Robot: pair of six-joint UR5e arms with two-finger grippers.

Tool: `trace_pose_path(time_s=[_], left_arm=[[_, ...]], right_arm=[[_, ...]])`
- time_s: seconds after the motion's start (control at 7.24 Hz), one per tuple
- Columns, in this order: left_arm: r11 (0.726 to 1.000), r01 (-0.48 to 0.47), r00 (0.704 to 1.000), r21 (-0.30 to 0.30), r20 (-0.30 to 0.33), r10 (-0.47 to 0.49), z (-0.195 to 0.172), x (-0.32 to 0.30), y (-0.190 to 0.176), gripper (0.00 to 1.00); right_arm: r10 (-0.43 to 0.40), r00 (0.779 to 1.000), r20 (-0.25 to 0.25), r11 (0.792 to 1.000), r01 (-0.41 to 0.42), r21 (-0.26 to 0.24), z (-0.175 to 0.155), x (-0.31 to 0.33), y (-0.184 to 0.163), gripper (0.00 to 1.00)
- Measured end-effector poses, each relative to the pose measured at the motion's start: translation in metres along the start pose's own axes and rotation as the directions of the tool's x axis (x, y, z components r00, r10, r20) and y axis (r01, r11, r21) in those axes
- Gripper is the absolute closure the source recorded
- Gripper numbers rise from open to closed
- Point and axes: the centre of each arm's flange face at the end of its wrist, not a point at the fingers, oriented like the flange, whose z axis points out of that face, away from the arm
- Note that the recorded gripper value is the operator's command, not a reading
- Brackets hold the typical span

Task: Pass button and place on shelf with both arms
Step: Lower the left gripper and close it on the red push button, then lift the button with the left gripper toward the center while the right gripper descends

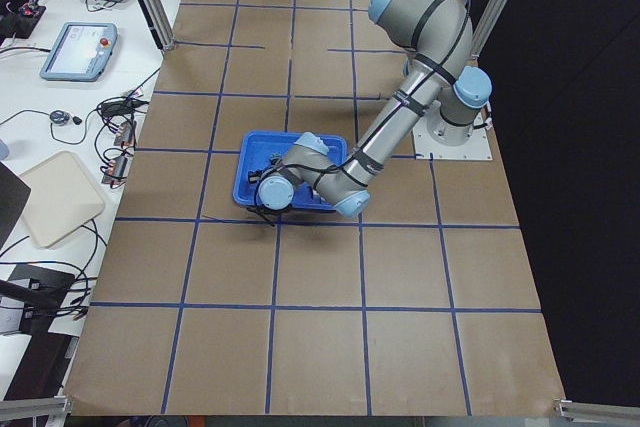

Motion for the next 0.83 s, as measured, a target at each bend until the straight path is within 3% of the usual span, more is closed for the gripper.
trace_pose_path(time_s=[0.83], left_arm=[[1.0,0.011,1.0,-0.009,0.012,-0.011,-0.011,-0.001,0.016,1.0]], right_arm=[[0.008,1.0,0.004,1.0,-0.008,0.004,-0.002,0.0,0.0,0.0]])
